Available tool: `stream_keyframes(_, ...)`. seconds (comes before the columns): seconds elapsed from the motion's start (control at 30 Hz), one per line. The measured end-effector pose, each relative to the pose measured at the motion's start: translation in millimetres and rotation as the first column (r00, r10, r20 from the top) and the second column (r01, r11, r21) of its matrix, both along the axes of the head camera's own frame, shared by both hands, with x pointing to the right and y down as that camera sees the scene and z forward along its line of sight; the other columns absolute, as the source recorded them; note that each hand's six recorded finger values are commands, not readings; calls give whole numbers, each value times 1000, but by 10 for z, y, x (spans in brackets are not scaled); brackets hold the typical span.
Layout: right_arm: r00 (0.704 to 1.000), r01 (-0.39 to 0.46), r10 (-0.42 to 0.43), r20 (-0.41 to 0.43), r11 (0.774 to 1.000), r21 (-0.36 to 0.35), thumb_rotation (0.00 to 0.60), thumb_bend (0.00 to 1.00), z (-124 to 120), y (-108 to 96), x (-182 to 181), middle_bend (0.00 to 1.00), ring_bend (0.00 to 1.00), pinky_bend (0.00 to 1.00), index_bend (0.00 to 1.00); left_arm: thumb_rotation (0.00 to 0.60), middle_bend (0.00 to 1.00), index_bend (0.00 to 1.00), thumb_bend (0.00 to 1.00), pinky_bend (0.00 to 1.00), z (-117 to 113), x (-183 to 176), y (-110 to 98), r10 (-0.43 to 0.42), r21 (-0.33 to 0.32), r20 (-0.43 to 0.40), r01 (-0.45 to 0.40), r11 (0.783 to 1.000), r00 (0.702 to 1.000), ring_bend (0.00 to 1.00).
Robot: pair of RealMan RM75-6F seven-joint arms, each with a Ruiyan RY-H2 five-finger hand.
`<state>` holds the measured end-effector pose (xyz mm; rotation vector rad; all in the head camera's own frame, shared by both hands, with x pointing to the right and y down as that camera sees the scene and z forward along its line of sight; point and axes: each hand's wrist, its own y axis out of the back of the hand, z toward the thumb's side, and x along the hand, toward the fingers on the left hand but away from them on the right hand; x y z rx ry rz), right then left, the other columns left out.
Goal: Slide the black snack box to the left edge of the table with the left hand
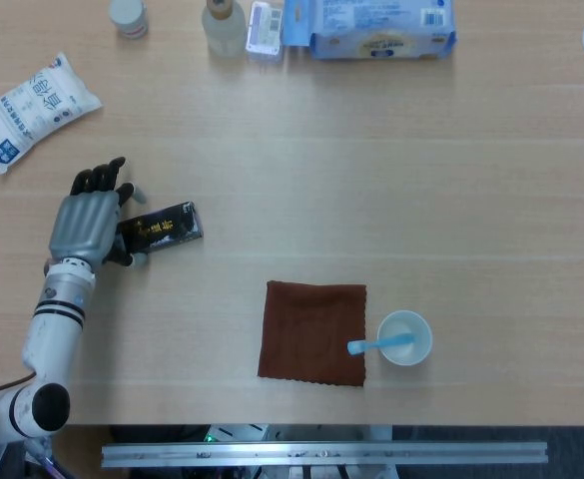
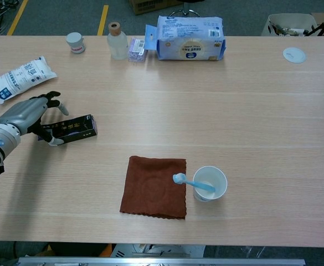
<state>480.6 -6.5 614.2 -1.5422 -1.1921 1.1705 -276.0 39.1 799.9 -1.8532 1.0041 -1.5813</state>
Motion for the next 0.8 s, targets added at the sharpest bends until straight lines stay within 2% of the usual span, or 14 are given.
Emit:
stream_keyframes(0.27, 1000, 0, 0, 0, 1000, -2, 600, 207, 8, 2, -2, 150, 135, 366, 144, 600, 0, 418, 76, 18, 20, -45, 5, -14, -1, 2, 14, 1000, 1000, 0)
stream_keyframes(0.8, 1000, -6, 6, 1, 1000, -3, 600, 207, 17, 12, 16, 150, 135, 367, 144, 600, 0, 469, 76, 19, 40, -202, 45, -57, -4, 10, 57, 998, 998, 0)
